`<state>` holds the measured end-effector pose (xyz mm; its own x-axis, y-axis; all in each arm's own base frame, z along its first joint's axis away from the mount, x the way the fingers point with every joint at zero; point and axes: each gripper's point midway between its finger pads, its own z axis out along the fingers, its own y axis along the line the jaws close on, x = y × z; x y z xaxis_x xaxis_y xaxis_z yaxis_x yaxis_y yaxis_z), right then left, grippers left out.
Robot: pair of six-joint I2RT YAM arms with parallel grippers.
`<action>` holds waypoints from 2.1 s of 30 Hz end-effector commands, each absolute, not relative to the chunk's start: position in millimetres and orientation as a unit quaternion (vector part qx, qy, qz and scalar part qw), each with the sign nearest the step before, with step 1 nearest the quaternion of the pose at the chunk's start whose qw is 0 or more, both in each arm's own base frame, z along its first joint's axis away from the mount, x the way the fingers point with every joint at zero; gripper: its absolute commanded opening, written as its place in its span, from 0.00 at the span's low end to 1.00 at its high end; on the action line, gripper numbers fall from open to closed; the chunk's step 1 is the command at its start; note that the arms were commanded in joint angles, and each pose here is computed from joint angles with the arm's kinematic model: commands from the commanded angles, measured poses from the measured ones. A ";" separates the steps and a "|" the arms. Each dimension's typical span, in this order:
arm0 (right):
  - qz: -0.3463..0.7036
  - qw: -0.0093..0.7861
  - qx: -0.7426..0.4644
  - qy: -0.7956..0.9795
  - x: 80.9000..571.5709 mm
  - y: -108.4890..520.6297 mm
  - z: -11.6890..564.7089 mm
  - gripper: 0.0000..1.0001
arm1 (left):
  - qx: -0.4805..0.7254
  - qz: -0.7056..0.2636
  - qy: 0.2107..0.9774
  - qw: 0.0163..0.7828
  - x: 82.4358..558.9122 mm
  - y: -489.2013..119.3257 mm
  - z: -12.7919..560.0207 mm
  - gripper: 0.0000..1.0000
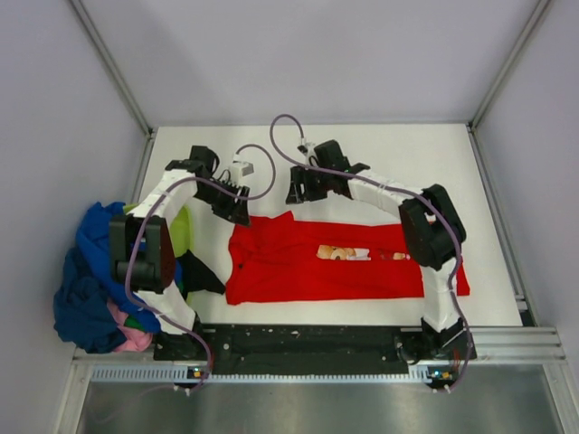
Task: Fold and stack the t-shirts
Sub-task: Fold the other side of the tshirt into a rectangle
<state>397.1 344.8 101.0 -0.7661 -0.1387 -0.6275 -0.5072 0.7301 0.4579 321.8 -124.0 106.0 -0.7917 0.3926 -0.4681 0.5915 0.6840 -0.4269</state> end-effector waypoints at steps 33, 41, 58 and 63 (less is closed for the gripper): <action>0.395 0.138 -0.361 0.834 202.2 367.1 54.5 0.11 | 0.300 -0.301 0.887 0.180 313.0 -122.7 113.8 0.54; 0.395 0.100 -0.401 0.820 160.7 353.7 44.5 0.36 | 0.372 -0.312 0.856 0.180 285.1 -147.6 117.9 0.56; 0.425 0.297 -0.097 0.850 261.9 263.6 101.0 0.04 | 0.496 -0.287 0.802 0.165 272.7 -245.2 81.3 0.62; 0.317 0.305 -0.013 0.898 286.0 222.5 71.6 0.00 | 0.534 -0.266 0.793 0.123 253.6 -253.6 50.8 0.59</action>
<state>256.4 249.8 80.3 -0.8347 0.0548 -0.5480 -0.3758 0.6708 0.6394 255.1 -241.9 59.2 -0.4640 0.7424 -0.4832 0.8817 0.3349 -0.3322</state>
